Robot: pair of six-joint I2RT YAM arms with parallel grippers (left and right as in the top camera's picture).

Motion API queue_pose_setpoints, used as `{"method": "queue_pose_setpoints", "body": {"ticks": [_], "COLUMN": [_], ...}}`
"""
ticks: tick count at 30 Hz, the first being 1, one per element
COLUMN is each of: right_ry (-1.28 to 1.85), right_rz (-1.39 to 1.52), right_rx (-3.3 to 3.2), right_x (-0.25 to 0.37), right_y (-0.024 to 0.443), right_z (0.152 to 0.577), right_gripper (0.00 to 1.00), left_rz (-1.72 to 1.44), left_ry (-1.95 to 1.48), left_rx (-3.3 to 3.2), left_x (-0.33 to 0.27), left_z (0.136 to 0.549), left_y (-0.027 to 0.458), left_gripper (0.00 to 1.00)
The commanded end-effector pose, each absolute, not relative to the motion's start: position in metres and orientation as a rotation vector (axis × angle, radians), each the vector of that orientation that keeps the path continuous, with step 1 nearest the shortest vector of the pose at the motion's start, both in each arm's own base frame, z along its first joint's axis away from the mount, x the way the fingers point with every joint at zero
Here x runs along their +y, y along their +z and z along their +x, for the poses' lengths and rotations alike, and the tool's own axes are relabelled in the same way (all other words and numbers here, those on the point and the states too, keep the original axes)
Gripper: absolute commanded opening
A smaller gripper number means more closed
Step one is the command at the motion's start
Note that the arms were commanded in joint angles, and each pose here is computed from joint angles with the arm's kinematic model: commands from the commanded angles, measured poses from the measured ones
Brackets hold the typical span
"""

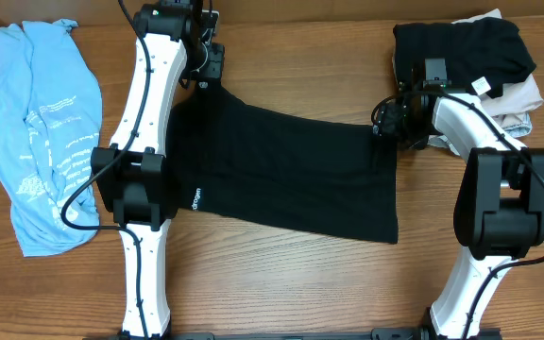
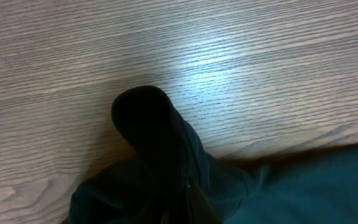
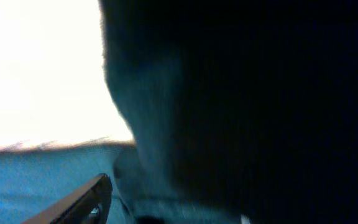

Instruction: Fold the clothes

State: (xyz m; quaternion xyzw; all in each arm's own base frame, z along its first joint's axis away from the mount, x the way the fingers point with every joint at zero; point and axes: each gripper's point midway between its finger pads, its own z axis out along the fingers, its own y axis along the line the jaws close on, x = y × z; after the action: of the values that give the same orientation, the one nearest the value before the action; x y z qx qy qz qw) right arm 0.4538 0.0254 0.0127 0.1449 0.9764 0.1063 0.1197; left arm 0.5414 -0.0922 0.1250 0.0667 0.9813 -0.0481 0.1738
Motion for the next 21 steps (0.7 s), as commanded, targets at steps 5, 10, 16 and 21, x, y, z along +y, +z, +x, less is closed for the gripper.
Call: {"method": "queue_pose_setpoints", "body": {"ticks": [5,10,16,21], "right_ry": [0.39,0.391,0.388,0.382], "right_rz": [0.398,0.407,0.429,0.451], "right_rx": [2.825,2.853,2.841,2.875], "right_x": [0.037,0.037,0.028,0.024], "right_y": [0.015,0.013,0.031,0.082], "right_z": [0.463,0.456,0.461,0.449], "right_gripper": [0.4,0.04,0.04,0.04], "left_rz": [0.16,0.154,0.13,-0.004], "left_ry": [-0.13,-0.099,-0.038,-0.038], "left_rx": [2.782,2.789,2.788,2.823], "left_x": [-0.085,-0.081,-0.069,-0.045], "left_z": [0.538,0.537,0.539,0.532], "left_y": [0.135,0.134,0.134,0.136], "left_gripper": [0.04,0.04,0.04,0.04]}}
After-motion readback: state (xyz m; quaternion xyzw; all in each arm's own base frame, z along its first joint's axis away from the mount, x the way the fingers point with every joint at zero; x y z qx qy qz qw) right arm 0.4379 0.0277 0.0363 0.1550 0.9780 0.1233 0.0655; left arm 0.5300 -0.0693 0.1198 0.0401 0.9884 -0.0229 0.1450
